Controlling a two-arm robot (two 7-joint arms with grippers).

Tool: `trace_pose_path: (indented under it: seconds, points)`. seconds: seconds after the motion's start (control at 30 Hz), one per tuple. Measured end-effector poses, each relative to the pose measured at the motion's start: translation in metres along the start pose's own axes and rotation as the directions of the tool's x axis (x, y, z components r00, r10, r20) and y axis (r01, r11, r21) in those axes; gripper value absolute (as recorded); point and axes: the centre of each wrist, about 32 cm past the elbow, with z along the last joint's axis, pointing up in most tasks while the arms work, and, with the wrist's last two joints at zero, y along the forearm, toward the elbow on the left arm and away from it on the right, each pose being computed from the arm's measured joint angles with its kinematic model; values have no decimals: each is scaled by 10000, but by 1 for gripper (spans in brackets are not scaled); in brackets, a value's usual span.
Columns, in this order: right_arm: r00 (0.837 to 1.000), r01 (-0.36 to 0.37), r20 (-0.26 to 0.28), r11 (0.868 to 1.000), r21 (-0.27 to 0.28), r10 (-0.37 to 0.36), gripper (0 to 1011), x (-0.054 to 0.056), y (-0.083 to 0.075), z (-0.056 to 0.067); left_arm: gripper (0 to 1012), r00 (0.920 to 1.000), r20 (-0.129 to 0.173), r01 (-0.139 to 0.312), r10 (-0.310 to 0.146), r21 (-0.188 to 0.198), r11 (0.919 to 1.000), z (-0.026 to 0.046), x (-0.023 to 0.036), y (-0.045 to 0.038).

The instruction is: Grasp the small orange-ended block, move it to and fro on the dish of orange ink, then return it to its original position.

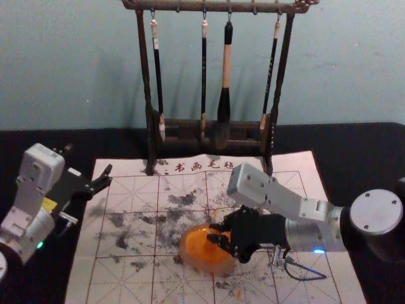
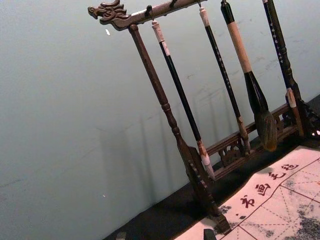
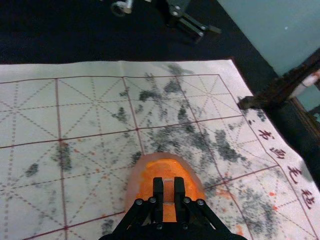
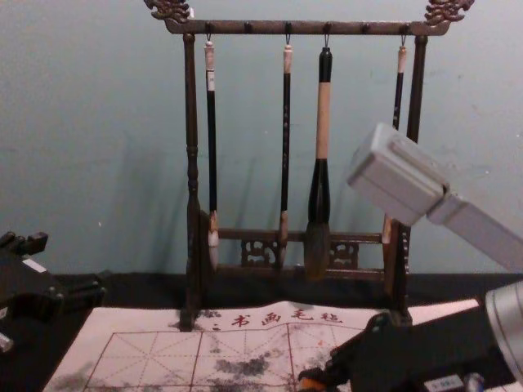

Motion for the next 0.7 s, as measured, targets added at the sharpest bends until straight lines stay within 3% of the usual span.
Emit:
trace_pose_path:
  seconds: [0.43, 0.7]
  points:
    - [9991, 390, -141, 9989, -251, -394, 95, 92, -51, -22, 1002, 10000, 0, 0, 0, 0, 10000, 0, 0, 0]
    - [9992, 365, -166, 9989, -280, -370, 95, 55, -130, -49, 1001, 10000, 0, 0, 0, 0, 10000, 0, 0, 0]
